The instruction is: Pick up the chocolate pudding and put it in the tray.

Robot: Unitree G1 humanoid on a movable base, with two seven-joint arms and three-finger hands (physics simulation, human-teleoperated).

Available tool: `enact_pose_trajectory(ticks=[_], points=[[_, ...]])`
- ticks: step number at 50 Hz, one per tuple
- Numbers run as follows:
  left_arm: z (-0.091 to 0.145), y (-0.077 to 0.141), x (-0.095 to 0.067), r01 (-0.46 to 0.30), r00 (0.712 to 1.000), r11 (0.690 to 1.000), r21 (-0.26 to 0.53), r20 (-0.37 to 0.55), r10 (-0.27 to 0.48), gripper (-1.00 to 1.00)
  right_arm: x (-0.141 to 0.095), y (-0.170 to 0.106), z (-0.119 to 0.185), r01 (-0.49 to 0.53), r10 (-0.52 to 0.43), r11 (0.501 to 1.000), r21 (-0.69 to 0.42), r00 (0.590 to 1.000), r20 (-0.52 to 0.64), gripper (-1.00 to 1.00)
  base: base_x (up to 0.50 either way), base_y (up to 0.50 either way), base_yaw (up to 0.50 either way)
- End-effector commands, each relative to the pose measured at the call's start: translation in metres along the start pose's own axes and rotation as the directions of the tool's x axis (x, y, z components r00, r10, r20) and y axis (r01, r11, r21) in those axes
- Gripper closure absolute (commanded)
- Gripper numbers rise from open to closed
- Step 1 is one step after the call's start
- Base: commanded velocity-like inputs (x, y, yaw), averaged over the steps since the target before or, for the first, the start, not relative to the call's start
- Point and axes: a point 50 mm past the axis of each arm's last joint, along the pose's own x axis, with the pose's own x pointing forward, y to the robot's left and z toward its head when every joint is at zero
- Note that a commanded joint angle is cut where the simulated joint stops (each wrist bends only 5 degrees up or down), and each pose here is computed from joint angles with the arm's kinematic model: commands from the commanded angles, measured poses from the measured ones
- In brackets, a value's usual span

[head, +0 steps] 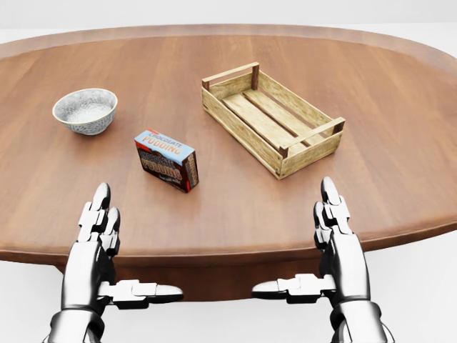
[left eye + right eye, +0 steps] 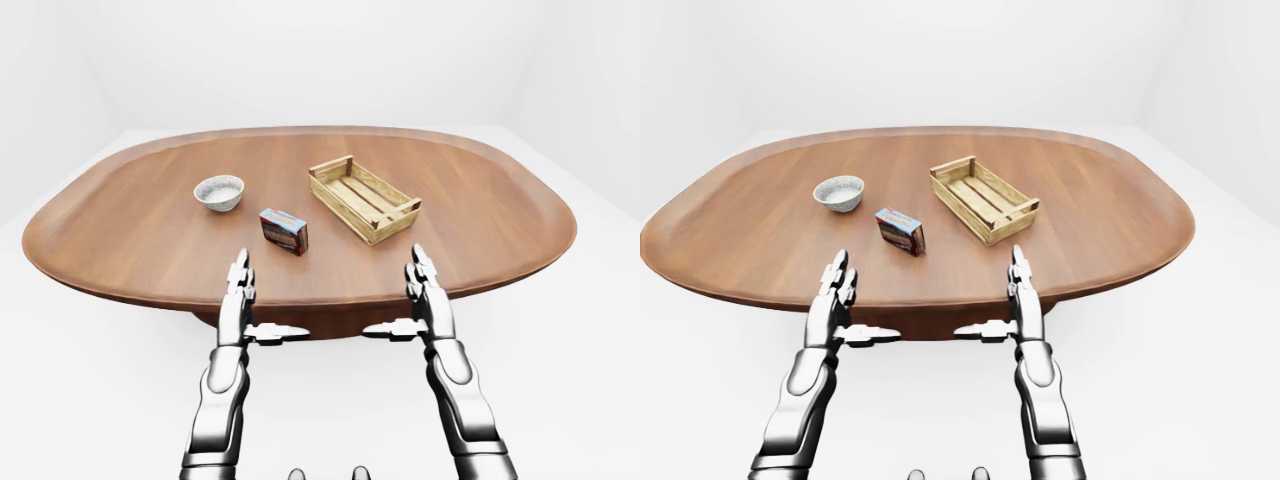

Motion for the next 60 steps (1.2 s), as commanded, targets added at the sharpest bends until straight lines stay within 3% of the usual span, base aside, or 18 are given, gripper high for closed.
enact_pose_trajectory(ticks=[1, 17, 30, 41, 60], points=[[0.0, 0.007, 0.0, 0.0, 1.0, 1.0, 0.002, 0.001, 0.0, -1.0, 0.001, -0.007, 0.0, 0.0, 0.0, 1.0, 0.008, 1.0, -0.001, -1.0, 0.0, 0.0, 0.0], [-0.001, 0.007, 0.001, 0.001, 1.0, 1.0, 0.005, -0.009, -0.001, -1.0, -0.002, -0.005, 0.006, 0.002, -0.001, 0.999, -0.032, 0.999, 0.043, -1.0, 0.0, 0.0, 0.0], [-0.003, 0.007, 0.002, 0.001, 1.0, 1.0, 0.008, -0.017, -0.001, -1.0, -0.031, -0.01, 0.063, 0.123, -0.07, 0.981, -0.15, 0.945, 0.32, -1.0, 0.0, 0.0, 0.0], [-0.004, 0.007, 0.002, -0.001, 1.0, 1.0, 0.01, -0.023, 0.001, -1.0, -0.056, -0.006, 0.098, 0.14, -0.058, 0.979, -0.148, 0.886, 0.46, -1.0, 0.0, 0.0, 0.0], [-0.004, 0.007, 0.003, -0.002, 1.0, 1.0, 0.011, -0.026, 0.002, -1.0, -0.057, -0.004, 0.102, 0.149, -0.054, 0.975, -0.164, 0.878, 0.476, -1.0, 0.0, 0.0, 0.0]])
